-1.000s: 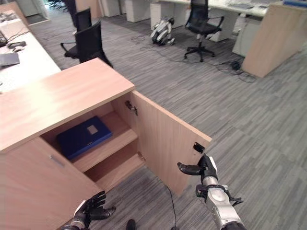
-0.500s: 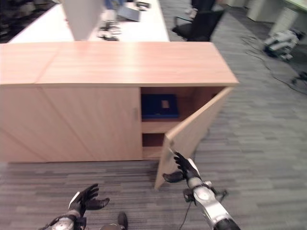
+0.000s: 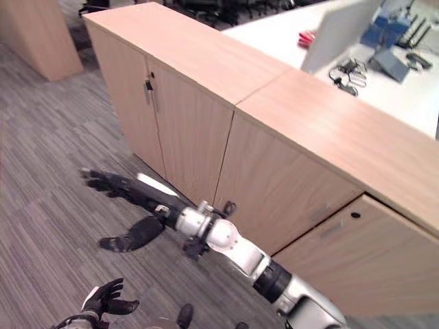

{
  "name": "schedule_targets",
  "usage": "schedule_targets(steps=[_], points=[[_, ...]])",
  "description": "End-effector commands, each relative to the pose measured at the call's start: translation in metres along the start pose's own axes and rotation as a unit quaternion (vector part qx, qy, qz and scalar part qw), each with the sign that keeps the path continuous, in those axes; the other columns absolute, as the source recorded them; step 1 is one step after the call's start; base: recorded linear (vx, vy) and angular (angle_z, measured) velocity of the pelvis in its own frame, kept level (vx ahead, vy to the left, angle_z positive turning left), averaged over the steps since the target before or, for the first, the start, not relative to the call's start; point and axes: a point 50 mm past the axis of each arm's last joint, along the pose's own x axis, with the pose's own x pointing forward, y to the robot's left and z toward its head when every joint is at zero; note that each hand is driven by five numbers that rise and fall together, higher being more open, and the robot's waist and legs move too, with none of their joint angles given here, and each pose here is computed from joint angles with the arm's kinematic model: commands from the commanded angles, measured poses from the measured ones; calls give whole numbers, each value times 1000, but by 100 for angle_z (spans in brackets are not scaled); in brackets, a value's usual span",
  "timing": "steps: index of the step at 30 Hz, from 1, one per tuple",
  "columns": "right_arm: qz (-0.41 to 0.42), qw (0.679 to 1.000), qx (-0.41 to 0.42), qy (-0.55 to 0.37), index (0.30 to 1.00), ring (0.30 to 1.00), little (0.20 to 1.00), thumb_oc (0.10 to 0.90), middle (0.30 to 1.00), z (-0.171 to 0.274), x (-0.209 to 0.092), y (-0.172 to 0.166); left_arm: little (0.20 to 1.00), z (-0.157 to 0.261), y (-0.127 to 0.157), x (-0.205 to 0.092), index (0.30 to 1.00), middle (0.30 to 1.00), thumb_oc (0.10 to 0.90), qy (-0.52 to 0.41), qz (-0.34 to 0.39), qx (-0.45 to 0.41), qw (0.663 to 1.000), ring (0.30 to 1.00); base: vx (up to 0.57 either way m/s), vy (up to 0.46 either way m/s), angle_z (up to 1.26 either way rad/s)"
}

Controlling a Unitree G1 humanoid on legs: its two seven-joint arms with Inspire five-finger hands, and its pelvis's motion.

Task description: Put the empty folder in the office cabinet

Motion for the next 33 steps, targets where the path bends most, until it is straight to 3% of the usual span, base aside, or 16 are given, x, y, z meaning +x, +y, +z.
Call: schedule_targets(steps=[1, 2, 4, 6, 7, 8, 10, 11, 12, 13, 14, 17, 24, 33], points=[[-98, 994, -50, 27, 900, 900, 900, 800, 900, -8, -34, -40, 900, 32, -18, 9, 900, 900, 800, -64, -19, 14, 998, 900, 14, -4, -10], [-98, 994, -50, 27, 900, 900, 900, 800, 900, -8, -34, -40, 900, 32, -18, 9, 900, 900, 800, -64, -19, 14, 998, 900, 34, -31, -58], [-200, 953, -54, 219, 900, 900, 900, 800, 900, -88, -104, -46, 900, 26, -22, 6, 900, 900, 800, -58, -24, 4, 998, 900, 63, -58, -75], [-257, 914, -46, 310, 900, 900, 900, 800, 900, -121, -144, -43, 900, 22, -24, 5, 900, 900, 800, -53, -26, -1, 998, 900, 46, -48, -19], [-257, 914, -46, 310, 900, 900, 900, 800, 900, -121, -143, -43, 900, 22, -24, 5, 900, 900, 800, -53, -26, -1, 998, 900, 44, -68, -19], [-309, 871, -6, 382, 900, 900, 900, 800, 900, -149, -178, -33, 900, 22, -26, 5, 900, 900, 800, -50, -30, -1, 998, 900, 43, -68, -56], [-358, 828, 36, 431, 900, 900, 900, 800, 900, -167, -207, -23, 900, 21, -27, 6, 900, 900, 800, -45, -32, -4, 998, 900, 65, -77, -48], [-392, 784, 67, 477, 900, 900, 900, 800, 900, -181, -231, -13, 900, 20, -28, 6, 900, 900, 800, -40, -31, -9, 999, 900, 55, -54, -8], [-392, 784, 67, 477, 900, 900, 900, 800, 900, -181, -231, -13, 900, 20, -28, 6, 900, 900, 800, -40, -31, -9, 999, 900, 61, -110, -38], [-408, 747, 82, 519, 900, 900, 900, 800, 900, -191, -251, -4, 900, 21, -29, 7, 900, 900, 800, -39, -30, -11, 999, 900, 20, -64, -32], [-408, 747, 82, 519, 900, 900, 900, 800, 900, -191, -251, -4, 900, 22, -29, 7, 900, 900, 800, -39, -30, -11, 999, 900, 44, -114, -38], [-451, 673, 136, 571, 900, 900, 900, 800, 900, -201, -286, 17, 900, 17, -34, 7, 900, 900, 800, -26, -38, -7, 999, 900, 45, -86, -15], [-471, 634, 159, 593, 900, 900, 900, 800, 900, -203, -302, 24, 900, 4, -44, 5, 900, 900, 800, 3, -51, 4, 999, 900, 20, -30, -3], [-467, 641, 158, 589, 900, 900, 900, 800, 900, -204, -298, 22, 900, -7, -56, 3, 900, 900, 800, 31, -64, 43, 997, 900, 20, -25, -12]])
